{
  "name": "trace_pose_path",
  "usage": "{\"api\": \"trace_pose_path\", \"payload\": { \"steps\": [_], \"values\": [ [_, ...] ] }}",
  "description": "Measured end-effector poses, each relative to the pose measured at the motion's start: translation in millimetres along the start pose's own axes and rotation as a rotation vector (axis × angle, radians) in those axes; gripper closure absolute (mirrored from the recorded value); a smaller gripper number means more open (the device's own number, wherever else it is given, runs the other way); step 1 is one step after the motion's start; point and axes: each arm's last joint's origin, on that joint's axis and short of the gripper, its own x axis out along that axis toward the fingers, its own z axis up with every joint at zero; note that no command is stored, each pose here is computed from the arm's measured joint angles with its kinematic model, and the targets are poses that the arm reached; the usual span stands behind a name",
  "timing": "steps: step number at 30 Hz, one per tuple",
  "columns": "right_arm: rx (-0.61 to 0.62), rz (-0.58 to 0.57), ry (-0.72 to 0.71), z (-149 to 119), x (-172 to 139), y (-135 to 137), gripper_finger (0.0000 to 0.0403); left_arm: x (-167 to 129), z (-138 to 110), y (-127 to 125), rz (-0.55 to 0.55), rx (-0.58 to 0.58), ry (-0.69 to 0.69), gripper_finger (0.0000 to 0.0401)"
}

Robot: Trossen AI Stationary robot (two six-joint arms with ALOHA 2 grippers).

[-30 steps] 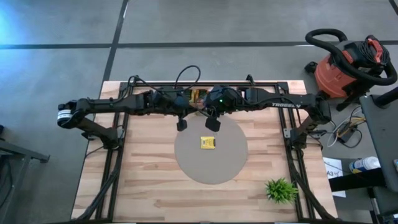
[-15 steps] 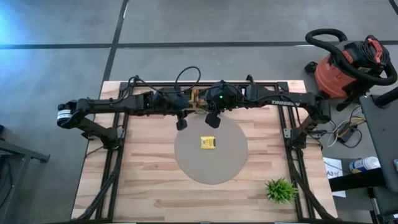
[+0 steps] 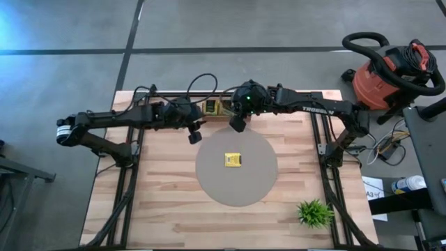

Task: Pick & Place Tea
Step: Put the left yellow tea bag into the left compartment of the wooden organizer

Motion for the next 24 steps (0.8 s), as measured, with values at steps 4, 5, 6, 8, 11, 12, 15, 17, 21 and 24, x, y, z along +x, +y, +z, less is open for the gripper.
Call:
{"api": "trace_pose_path", "payload": {
  "steps": [4, 5, 6, 8, 11, 12, 15, 17, 21, 24],
  "values": [
    [-0.005, 0.000, 0.070, -6, 21, -21, 0.0394, -7, -1, 2, 0.000, -0.044, -0.004, 0.0298],
    [-0.006, 0.018, 0.089, -8, 28, -26, 0.0394, -9, 0, 2, 0.000, -0.061, -0.010, 0.0298],
    [-0.006, 0.036, 0.100, -9, 35, -31, 0.0394, -10, 0, 2, 0.001, -0.076, -0.013, 0.0298],
    [-0.015, 0.062, 0.119, -12, 47, -39, 0.0394, -11, 1, 3, 0.000, -0.107, -0.026, 0.0298],
    [-0.059, 0.079, 0.141, -17, 63, -53, 0.0394, -11, 2, 3, 0.002, -0.140, -0.034, 0.0298],
    [-0.067, 0.082, 0.146, -18, 66, -57, 0.0394, -11, 2, 3, 0.002, -0.149, -0.032, 0.0298],
    [-0.070, 0.116, 0.164, -22, 75, -73, 0.0394, -9, 1, 5, 0.028, -0.184, -0.028, 0.0298],
    [-0.072, 0.149, 0.165, -24, 77, -82, 0.0394, -7, 1, 8, 0.084, -0.215, -0.025, 0.0298],
    [-0.118, 0.150, 0.147, -25, 84, -94, 0.0394, -3, 0, 16, 0.173, -0.310, -0.023, 0.0298],
    [-0.140, 0.152, 0.127, -26, 91, -100, 0.0394, 1, -1, 21, 0.189, -0.344, -0.014, 0.0298]
  ]
}}
